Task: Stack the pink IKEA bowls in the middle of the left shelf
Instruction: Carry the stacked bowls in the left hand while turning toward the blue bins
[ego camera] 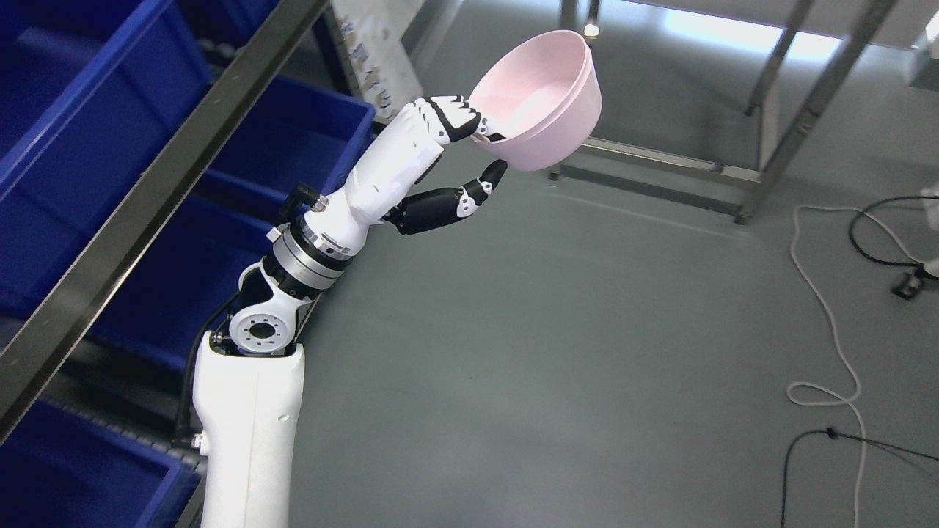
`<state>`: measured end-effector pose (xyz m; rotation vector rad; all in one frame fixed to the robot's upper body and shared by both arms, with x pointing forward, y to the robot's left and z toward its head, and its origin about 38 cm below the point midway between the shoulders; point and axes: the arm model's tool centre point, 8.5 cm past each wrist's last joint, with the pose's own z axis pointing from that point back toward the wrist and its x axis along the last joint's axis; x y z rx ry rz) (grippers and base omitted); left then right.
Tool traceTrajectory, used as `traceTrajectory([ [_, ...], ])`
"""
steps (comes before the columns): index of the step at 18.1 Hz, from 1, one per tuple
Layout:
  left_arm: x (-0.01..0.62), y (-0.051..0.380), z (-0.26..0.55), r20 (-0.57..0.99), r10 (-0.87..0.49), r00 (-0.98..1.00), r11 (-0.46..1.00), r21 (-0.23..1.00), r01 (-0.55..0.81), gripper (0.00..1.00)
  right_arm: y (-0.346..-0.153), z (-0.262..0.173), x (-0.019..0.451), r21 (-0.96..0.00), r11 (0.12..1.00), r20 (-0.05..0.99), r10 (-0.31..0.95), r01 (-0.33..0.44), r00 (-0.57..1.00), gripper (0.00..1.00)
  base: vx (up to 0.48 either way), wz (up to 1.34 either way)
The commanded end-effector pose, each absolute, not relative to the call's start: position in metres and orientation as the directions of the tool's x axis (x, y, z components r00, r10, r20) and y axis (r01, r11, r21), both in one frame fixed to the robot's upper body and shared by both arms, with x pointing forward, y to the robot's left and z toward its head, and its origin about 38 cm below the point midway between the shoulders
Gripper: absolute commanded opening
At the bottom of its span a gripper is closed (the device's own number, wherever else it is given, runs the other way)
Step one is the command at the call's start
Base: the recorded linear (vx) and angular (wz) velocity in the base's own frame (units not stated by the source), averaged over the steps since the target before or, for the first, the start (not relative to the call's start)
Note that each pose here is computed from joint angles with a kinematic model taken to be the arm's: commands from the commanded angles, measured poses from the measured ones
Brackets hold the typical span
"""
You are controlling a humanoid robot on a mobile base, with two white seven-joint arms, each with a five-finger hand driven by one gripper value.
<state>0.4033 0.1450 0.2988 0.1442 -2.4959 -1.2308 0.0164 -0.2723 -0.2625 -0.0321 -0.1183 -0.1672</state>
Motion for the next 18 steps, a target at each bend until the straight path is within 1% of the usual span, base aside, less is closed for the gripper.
traceTrajectory([
  [1,0.400,0.126,0.310,0.223,-0.198,-0.954,0.582,0.810,0.069,0.02,-0.283,-0.261,0.017,-0.038,0.985,0.124,-0.161,0.166,0.979,1.00,-0.224,0.88],
  [6,0.404,0.126,0.326,0.199,-0.203,-0.959,0.585,0.810,0.044,0.02,-0.284,-0.261,0.017,-0.040,0.985,0.124,-0.161,0.167,0.979,1.00,-0.152,0.96],
  [9,0.411,0.104,0.378,0.153,-0.175,-0.973,0.573,0.819,0.026,0.02,-0.283,-0.261,0.017,-0.038,0.985,0.124,-0.161,0.166,0.979,1.00,-0.068,1.02],
  [11,0.415,0.097,0.409,0.134,-0.183,-0.974,0.571,0.821,0.006,0.02,-0.283,-0.261,0.017,-0.038,0.985,0.124,-0.161,0.166,0.979,1.00,-0.021,0.97],
  [14,0.428,0.099,0.434,0.179,-0.248,-0.952,0.565,0.825,0.008,0.02,-0.283,-0.261,0.017,-0.038,0.985,0.124,-0.161,0.166,0.979,1.00,0.022,0.88],
  [15,0.435,0.102,0.431,0.209,-0.294,-0.933,0.547,0.837,0.015,0.02,-0.283,-0.261,0.017,-0.038,0.985,0.124,-0.161,0.166,0.979,1.00,0.051,0.76],
  [18,0.453,0.130,0.421,0.250,-0.437,-0.864,0.493,0.870,0.002,0.02,-0.283,-0.261,0.017,-0.038,0.985,0.124,-0.161,0.166,0.979,1.00,0.067,0.68],
])
